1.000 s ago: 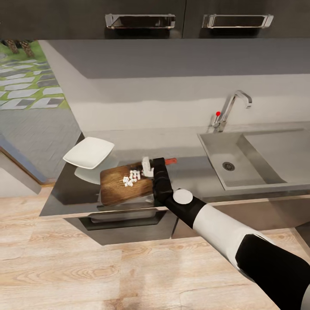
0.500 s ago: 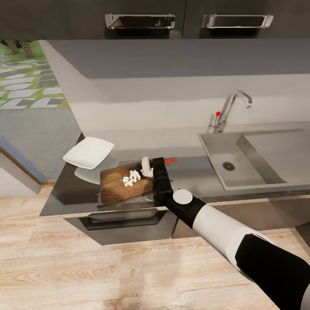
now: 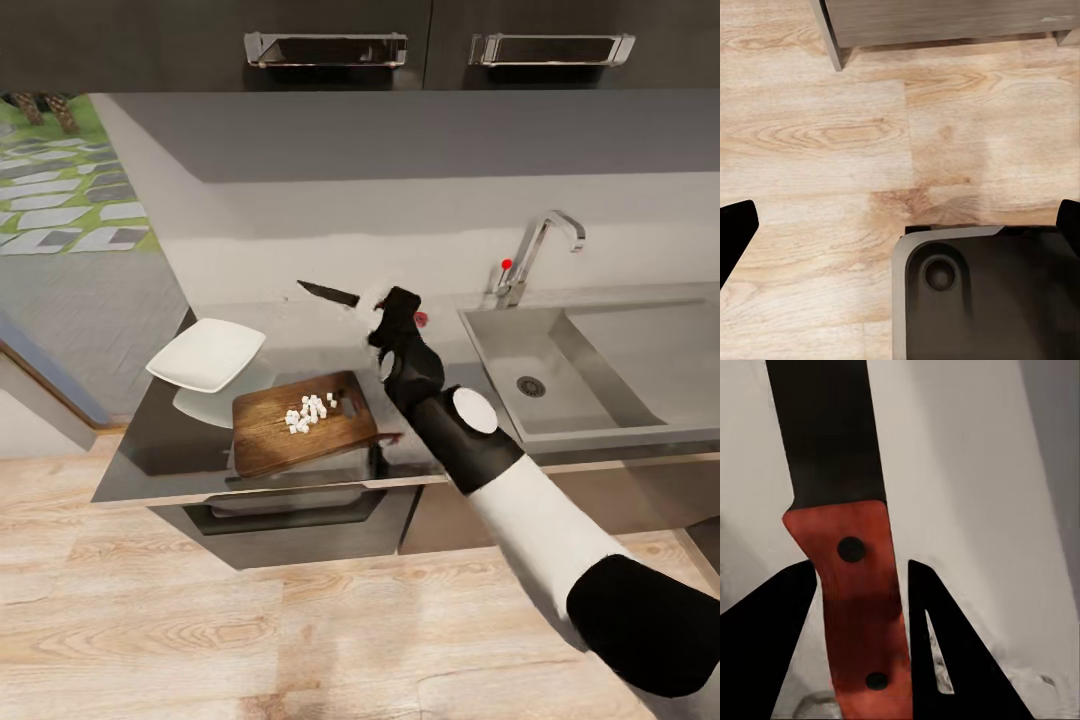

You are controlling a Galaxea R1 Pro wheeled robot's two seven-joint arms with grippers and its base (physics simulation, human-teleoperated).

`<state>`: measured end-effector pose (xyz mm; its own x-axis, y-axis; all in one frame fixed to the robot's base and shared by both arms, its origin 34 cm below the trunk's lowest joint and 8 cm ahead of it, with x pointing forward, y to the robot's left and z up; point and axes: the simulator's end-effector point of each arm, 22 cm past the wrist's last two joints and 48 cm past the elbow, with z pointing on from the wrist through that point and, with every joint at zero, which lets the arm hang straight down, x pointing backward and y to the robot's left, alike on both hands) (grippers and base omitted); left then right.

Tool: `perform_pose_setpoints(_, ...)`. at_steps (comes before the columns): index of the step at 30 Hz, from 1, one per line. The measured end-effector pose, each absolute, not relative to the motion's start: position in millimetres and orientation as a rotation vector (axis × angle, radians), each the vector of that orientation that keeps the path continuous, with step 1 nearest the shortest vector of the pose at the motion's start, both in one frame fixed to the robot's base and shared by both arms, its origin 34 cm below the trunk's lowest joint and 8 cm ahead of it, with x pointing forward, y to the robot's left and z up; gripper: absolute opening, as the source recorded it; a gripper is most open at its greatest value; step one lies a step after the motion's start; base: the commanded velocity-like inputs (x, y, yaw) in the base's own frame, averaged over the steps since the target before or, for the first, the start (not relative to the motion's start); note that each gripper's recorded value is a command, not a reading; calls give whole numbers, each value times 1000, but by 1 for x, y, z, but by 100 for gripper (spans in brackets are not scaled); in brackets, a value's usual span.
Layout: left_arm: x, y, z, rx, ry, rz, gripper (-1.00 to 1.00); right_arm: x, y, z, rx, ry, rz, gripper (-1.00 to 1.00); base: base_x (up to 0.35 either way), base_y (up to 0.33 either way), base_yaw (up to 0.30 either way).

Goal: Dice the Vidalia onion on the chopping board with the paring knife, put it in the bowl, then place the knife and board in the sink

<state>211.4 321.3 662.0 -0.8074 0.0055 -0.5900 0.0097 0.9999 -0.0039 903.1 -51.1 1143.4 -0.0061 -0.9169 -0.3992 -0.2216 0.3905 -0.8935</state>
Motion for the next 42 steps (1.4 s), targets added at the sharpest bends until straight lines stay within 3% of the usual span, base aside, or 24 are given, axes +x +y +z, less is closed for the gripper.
perform_pose_setpoints(14, 188, 321, 647, -30, 2639, -25, 100, 919, -244, 1106, -762, 1963, -578, -100, 0, -143, 0)
perform_pose_setpoints(28, 175, 322, 640, -51, 2707, -31, 100, 906, -285, 1057, -712, 2152, -573, -100, 0, -243, 0)
perform_pose_setpoints(42, 174, 322, 640, -52, 2709, -31, 100, 896, -305, 1037, -613, 2252, -443, -100, 116, -58, 0)
